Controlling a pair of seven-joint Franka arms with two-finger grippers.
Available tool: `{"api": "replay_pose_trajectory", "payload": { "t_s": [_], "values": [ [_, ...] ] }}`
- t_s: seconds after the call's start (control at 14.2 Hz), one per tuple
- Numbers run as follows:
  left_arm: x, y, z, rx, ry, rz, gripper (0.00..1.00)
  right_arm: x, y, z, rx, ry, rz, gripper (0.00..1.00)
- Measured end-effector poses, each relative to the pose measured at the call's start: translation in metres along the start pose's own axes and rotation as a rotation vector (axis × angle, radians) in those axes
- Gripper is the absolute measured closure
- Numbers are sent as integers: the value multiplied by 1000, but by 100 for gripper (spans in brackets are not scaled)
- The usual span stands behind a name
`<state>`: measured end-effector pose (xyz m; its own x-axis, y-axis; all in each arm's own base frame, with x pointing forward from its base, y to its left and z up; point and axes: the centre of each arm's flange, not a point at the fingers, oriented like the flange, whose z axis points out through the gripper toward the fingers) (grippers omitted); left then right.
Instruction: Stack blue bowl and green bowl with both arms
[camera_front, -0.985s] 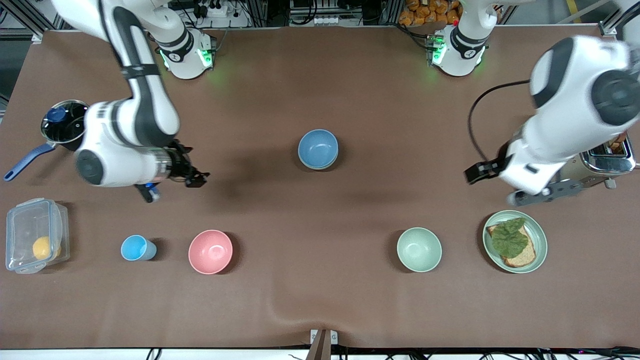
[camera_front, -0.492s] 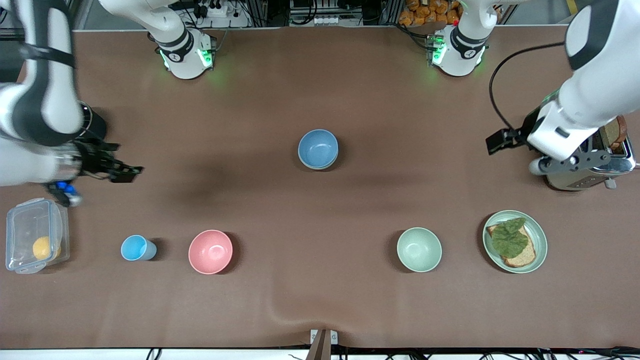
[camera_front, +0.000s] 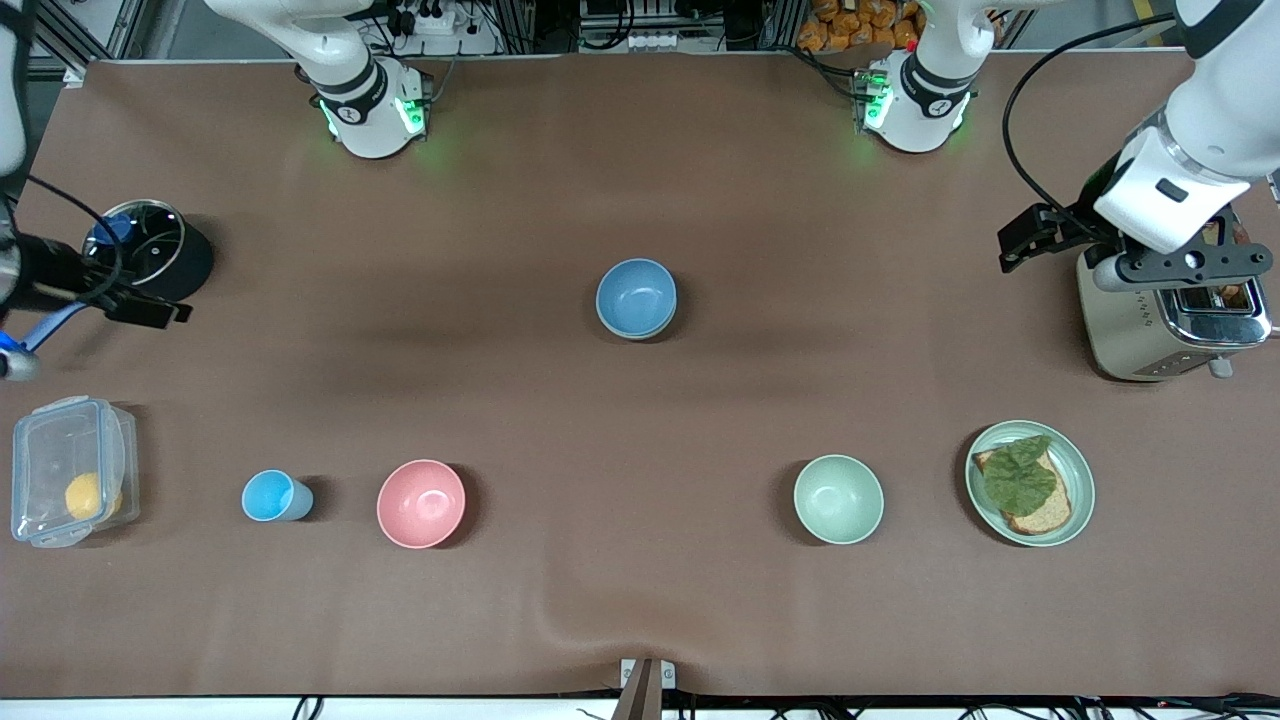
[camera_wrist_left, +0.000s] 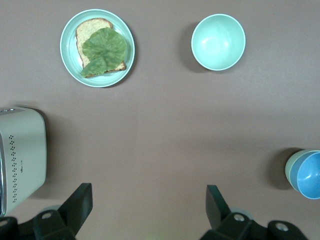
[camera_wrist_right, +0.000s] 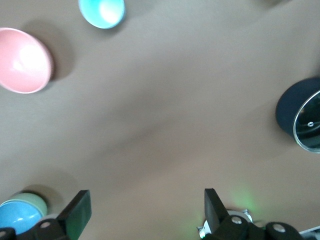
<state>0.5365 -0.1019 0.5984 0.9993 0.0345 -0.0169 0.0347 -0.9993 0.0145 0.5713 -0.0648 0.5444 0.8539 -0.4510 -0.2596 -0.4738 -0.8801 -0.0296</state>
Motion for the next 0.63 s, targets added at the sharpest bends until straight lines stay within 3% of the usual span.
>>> {"api": "replay_pose_trajectory", "payload": {
  "t_s": [0.28, 0.63],
  "values": [
    [-2, -14, -7, -2, 7, 66, 0, -38, 7, -46, 25, 61, -45, 0],
    [-8, -33, -24, -2, -5, 101, 0, -55, -1, -64, -9, 118, -88, 0]
  ]
}}
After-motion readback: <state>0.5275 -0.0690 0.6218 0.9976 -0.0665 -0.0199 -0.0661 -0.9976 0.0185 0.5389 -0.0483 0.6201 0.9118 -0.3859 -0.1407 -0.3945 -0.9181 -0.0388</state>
